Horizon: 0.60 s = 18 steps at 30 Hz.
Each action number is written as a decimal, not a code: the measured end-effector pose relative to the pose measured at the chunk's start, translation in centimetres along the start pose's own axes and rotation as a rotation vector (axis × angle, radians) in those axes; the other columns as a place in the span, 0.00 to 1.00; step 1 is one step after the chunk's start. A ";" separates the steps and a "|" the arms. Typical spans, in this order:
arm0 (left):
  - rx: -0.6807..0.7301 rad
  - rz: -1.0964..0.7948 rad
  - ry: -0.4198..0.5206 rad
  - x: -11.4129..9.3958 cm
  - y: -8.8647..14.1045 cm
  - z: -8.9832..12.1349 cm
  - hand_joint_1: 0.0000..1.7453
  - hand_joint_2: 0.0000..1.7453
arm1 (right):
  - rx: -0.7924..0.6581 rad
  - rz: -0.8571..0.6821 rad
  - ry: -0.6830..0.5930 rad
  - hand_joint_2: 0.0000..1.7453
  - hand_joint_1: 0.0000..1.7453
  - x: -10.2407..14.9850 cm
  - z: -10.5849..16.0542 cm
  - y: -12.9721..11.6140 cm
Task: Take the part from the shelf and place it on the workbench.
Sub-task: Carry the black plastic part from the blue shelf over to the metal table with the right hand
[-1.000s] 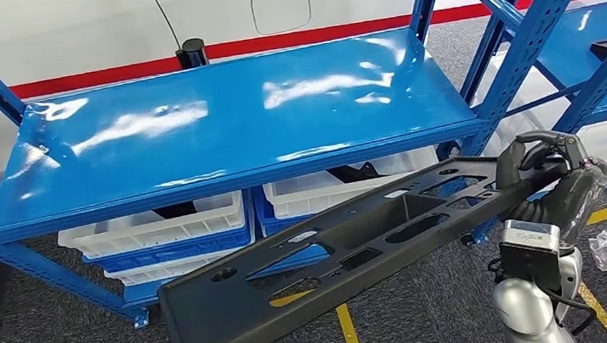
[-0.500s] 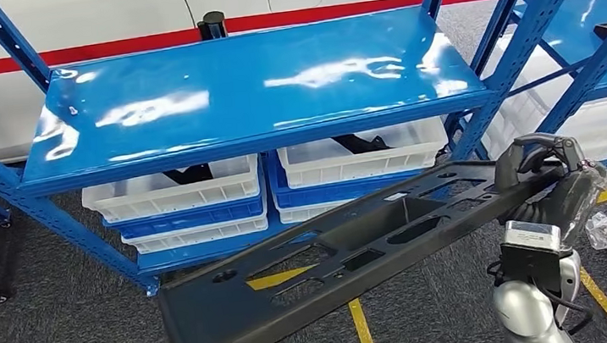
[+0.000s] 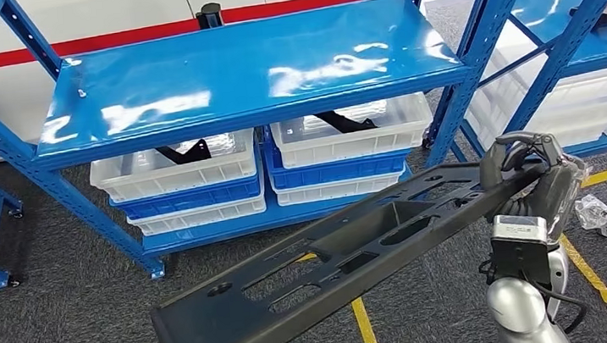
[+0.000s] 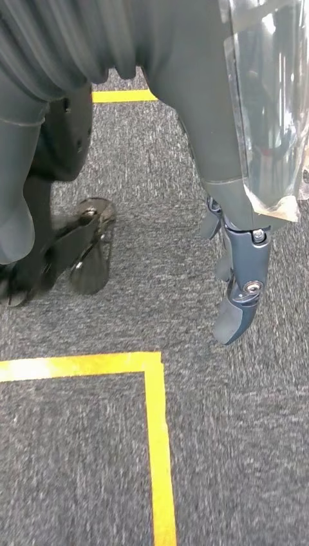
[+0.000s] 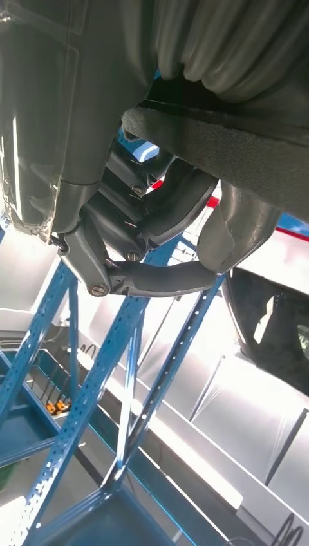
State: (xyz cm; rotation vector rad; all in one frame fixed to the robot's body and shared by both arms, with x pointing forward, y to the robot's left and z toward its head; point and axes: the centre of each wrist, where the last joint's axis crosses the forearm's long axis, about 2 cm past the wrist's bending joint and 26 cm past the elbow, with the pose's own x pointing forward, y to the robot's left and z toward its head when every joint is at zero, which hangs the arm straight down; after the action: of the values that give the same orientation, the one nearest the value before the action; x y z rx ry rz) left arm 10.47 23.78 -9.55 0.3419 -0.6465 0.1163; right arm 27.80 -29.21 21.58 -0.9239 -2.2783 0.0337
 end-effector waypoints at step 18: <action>0.005 0.003 -0.003 0.2 0.1 -0.2 0.00 1.00 | 0.027 -0.004 0.026 1.00 1.00 -0.8 -0.1 0.6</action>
State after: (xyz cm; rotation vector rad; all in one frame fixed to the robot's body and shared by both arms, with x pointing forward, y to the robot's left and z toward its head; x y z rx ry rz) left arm 10.74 23.92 -9.50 0.3462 -0.6499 0.1207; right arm 28.66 -29.25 21.09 -0.9012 -2.2499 0.0505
